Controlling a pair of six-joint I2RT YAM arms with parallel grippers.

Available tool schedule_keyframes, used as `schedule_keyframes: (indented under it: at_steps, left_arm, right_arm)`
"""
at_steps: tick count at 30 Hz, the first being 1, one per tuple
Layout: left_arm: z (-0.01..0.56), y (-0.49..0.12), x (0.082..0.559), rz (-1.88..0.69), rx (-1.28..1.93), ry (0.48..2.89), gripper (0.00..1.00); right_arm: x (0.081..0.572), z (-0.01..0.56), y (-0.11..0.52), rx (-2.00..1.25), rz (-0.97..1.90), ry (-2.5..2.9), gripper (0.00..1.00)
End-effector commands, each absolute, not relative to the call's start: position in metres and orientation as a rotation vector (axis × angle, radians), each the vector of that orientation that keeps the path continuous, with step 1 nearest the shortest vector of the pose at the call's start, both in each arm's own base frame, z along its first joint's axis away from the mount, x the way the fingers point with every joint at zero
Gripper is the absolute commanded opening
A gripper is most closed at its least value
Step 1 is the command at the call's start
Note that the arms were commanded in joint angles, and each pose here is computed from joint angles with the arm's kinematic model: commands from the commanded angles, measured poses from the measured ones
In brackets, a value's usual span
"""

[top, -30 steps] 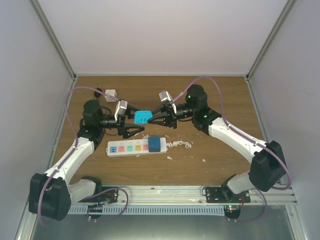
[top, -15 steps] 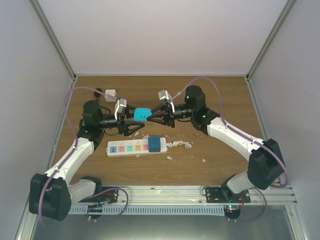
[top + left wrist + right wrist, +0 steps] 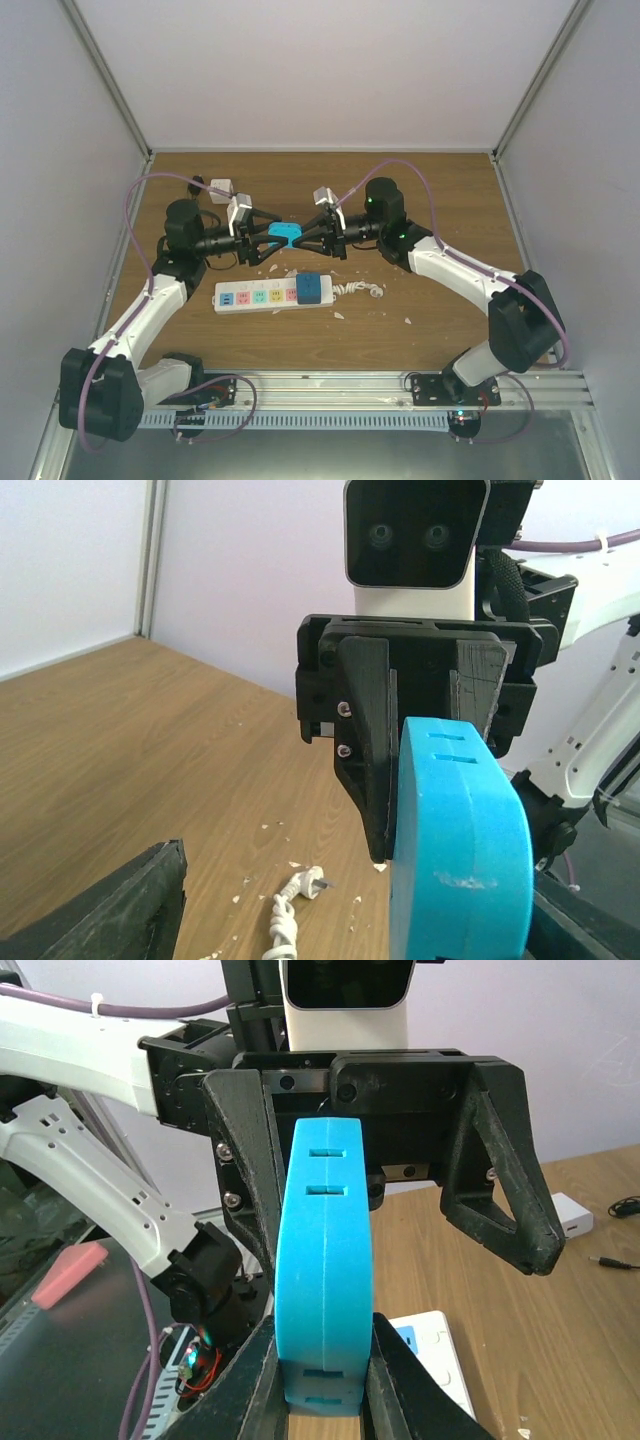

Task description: Pull the plug off the socket

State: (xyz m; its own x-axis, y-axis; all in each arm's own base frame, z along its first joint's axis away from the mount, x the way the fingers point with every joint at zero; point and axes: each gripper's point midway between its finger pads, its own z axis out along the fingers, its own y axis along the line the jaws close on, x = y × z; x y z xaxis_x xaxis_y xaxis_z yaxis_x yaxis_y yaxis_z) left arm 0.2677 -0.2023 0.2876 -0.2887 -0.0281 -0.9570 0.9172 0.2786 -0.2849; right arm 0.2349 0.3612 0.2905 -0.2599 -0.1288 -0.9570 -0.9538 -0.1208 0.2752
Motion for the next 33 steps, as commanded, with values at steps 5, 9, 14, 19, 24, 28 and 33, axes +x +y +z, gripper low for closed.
schedule_keyframes:
  at_steps: [5, 9, 14, 19, 24, 28, 33]
  left_arm:
    - [0.294, -0.188, 0.298, -0.970, 0.782, 1.581, 0.73]
    - [0.298, -0.186, 0.301, -0.867, 0.855, 1.553, 0.75]
    - [0.306, -0.193, 0.282, -0.852, 1.013, 1.451, 0.79]
    - [0.320, -0.200, 0.260, -0.943, 1.119, 1.358, 0.79]
    - [0.335, -0.202, 0.248, -0.965, 1.180, 1.297, 0.78]
    - [0.339, -0.203, 0.237, -0.971, 1.243, 1.254, 0.77]
    - [0.333, -0.202, 0.230, -0.945, 1.286, 1.249, 0.76]
  right_arm:
    - [0.208, 0.303, 0.358, -1.343, 1.569, 1.316, 0.01]
    - [0.207, 0.301, 0.359, -1.346, 1.609, 1.330, 0.01]
    - [0.208, 0.293, 0.360, -1.337, 1.613, 1.358, 0.01]
    - [0.210, 0.287, 0.360, -1.333, 1.606, 1.375, 0.01]
    - [0.211, 0.283, 0.360, -1.334, 1.596, 1.384, 0.01]
    - [0.211, 0.283, 0.360, -1.336, 1.593, 1.383, 0.01]
    - [0.211, 0.282, 0.360, -1.337, 1.591, 1.383, 0.00]
